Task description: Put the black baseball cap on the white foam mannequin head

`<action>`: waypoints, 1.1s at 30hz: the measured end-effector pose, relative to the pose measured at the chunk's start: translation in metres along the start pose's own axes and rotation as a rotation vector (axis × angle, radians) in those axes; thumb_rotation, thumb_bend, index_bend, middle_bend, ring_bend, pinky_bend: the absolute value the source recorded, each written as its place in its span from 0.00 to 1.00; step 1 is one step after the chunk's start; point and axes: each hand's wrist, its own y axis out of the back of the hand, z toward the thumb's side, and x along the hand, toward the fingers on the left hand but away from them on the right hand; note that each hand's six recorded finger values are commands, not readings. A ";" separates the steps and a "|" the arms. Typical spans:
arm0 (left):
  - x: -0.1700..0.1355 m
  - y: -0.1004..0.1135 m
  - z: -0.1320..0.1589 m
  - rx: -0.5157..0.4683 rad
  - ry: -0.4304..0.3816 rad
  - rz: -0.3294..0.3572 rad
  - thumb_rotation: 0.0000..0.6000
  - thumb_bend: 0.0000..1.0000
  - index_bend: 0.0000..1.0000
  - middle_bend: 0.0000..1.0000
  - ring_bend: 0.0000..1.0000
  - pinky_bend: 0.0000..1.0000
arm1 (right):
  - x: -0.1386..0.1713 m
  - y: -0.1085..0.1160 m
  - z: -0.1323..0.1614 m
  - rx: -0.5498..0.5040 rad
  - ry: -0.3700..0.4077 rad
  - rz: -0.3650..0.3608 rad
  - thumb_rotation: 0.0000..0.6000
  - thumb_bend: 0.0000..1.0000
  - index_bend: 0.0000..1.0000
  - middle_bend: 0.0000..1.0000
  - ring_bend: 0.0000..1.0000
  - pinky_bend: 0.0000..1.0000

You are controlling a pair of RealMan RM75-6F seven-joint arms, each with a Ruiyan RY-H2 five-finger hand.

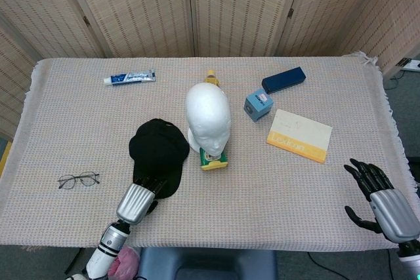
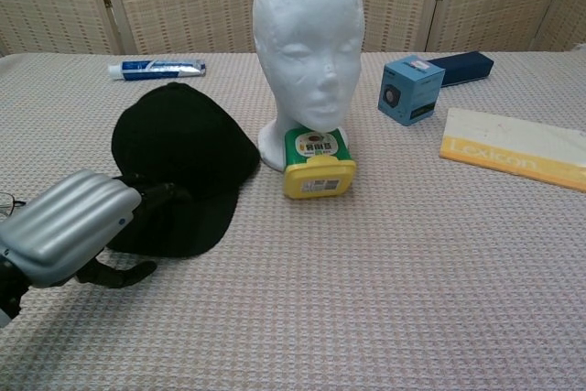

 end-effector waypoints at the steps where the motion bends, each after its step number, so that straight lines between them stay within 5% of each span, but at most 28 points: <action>1: 0.000 0.000 0.000 0.000 -0.001 0.001 1.00 0.30 0.27 0.42 0.33 0.55 | 0.001 0.000 0.000 0.000 0.000 -0.001 1.00 0.28 0.00 0.00 0.00 0.00; 33: 0.005 -0.006 -0.002 0.026 0.011 0.079 1.00 0.30 0.28 0.43 0.33 0.55 | 0.003 0.001 0.001 0.001 0.005 -0.002 1.00 0.28 0.00 0.00 0.00 0.00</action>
